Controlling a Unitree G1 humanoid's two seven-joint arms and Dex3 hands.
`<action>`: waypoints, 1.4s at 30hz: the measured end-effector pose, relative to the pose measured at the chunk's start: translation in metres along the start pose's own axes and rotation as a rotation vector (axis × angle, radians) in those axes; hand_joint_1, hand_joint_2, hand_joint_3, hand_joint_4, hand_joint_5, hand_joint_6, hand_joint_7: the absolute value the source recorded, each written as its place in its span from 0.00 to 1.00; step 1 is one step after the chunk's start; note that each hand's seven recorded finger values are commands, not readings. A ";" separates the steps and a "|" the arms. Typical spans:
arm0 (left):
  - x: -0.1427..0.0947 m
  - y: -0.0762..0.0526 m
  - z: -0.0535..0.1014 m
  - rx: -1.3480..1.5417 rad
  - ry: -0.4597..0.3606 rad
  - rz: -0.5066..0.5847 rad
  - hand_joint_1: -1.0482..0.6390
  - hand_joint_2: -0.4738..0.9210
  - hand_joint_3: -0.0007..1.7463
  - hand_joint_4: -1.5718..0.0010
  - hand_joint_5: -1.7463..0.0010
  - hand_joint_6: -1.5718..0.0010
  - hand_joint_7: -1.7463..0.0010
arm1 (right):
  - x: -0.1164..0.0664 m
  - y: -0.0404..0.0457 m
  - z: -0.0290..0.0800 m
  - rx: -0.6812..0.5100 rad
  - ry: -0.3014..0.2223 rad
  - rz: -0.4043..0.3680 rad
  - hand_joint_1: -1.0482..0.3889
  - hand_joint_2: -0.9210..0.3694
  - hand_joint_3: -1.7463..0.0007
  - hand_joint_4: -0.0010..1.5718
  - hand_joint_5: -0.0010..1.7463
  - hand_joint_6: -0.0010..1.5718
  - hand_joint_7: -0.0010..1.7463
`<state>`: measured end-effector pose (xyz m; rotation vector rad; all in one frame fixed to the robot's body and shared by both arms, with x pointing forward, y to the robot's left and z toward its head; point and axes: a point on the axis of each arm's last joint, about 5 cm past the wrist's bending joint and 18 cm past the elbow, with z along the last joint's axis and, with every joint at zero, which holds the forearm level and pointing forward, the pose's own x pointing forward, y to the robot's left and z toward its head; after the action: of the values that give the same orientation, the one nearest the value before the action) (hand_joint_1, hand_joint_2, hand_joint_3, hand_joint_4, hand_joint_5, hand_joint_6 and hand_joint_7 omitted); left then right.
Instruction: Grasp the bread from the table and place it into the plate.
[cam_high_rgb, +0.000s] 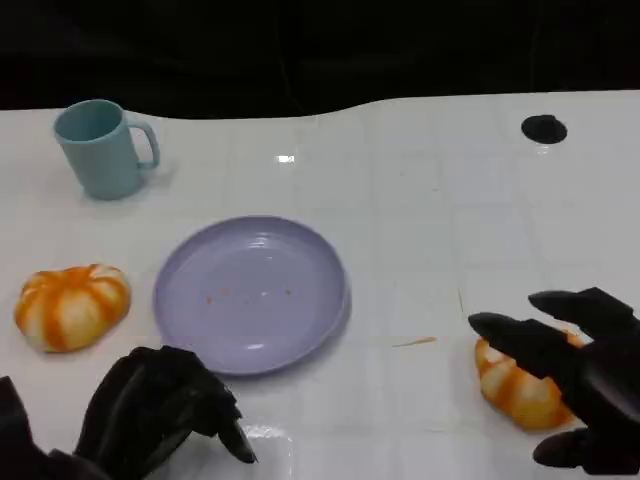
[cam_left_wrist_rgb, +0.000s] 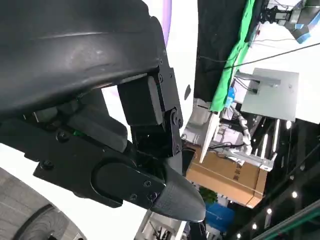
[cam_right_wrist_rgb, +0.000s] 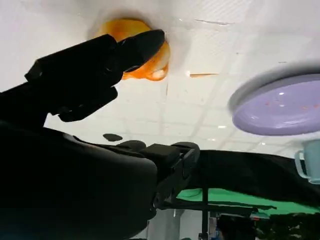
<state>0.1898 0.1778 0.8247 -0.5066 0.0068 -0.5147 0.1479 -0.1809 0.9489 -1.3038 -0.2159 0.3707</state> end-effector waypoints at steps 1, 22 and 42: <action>0.000 0.000 0.000 -0.001 0.001 0.000 0.01 0.94 0.00 0.00 0.68 0.00 0.87 | 0.002 0.0010 -0.001 -0.009 0.006 0.003 0.50 0.18 1.00 0.03 0.23 0.18 0.01; 0.001 -0.001 0.002 -0.007 0.000 -0.001 0.01 0.94 0.00 0.00 0.68 0.00 0.87 | 0.037 0.0251 -0.013 -0.085 0.084 0.149 0.50 0.14 1.00 0.11 0.14 0.21 0.01; 0.002 -0.003 0.001 -0.014 -0.001 -0.001 0.01 0.95 0.00 0.00 0.68 0.00 0.87 | 0.071 0.0430 -0.027 -0.044 0.115 0.294 0.49 0.03 0.99 0.27 0.06 0.34 0.03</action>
<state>0.1896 0.1746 0.8270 -0.5203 0.0094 -0.5154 0.2165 -0.1688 0.8968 -1.3992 0.0670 0.5404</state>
